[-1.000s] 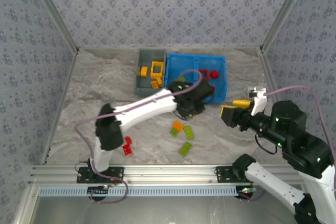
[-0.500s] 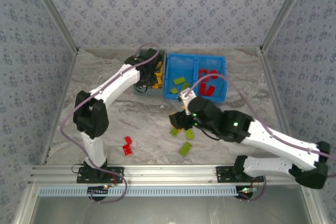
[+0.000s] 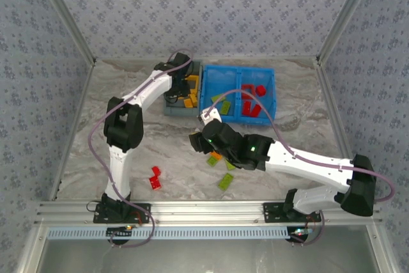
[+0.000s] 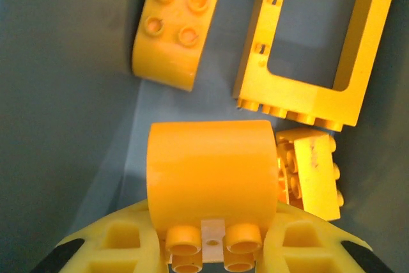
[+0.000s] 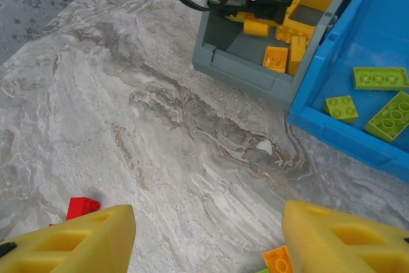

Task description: Sort the legos into containers by color

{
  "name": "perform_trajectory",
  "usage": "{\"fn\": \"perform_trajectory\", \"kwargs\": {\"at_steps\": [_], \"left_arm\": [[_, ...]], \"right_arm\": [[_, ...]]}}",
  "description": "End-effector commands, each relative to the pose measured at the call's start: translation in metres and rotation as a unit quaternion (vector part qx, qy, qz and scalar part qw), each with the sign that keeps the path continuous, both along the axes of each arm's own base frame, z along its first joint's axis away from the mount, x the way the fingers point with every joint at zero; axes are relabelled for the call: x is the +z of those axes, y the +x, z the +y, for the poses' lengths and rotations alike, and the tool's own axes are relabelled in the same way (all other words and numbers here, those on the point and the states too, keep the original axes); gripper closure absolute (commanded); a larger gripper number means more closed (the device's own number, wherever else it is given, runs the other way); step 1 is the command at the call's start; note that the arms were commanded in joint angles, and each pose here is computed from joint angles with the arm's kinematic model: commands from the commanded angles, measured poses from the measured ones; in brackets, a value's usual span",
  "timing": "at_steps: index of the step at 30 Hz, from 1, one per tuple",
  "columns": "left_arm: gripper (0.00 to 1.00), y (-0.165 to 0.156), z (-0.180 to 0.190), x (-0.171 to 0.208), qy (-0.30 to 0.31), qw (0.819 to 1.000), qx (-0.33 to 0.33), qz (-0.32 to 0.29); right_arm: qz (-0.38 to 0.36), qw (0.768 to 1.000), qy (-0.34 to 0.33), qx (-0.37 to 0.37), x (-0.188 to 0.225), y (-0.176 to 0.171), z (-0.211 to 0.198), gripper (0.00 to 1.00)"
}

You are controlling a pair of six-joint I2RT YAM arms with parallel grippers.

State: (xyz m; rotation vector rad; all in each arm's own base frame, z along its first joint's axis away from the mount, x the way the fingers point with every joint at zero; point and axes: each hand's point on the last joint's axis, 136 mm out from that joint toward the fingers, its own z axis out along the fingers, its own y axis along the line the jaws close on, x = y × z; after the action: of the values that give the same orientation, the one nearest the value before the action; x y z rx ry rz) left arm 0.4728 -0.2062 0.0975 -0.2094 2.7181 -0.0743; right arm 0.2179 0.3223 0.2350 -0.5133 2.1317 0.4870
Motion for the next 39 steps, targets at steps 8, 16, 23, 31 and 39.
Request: {"fn": "perform_trajectory", "kwargs": {"at_steps": [8, 16, 23, 31, 39], "left_arm": [[0.59, 0.0, -0.017, 0.002, -0.036, 0.999, -0.022, 0.011], [0.44, -0.018, -0.003, 0.046, -0.042, 0.999, -0.01, -0.014], [0.31, -0.068, 0.041, 0.134, -0.048, 0.993, 0.026, -0.103], [0.19, -0.175, 0.13, 0.203, -0.019, 0.976, 0.088, -0.197], [0.17, -0.273, 0.174, 0.202, -0.068, 0.962, 0.094, -0.248]], "right_arm": [[0.018, 1.0, 0.007, -0.023, -0.015, 0.012, 0.006, 0.35], [-0.003, 0.999, 0.032, 0.009, -0.013, 0.013, 0.026, 0.34], [-0.01, 0.998, 0.023, 0.065, -0.033, 0.008, 0.054, 0.33], [0.123, 0.977, -0.05, 0.166, -0.095, -0.04, 0.13, 0.31], [0.228, 0.956, -0.098, 0.16, -0.15, -0.058, 0.17, 0.31]]}}
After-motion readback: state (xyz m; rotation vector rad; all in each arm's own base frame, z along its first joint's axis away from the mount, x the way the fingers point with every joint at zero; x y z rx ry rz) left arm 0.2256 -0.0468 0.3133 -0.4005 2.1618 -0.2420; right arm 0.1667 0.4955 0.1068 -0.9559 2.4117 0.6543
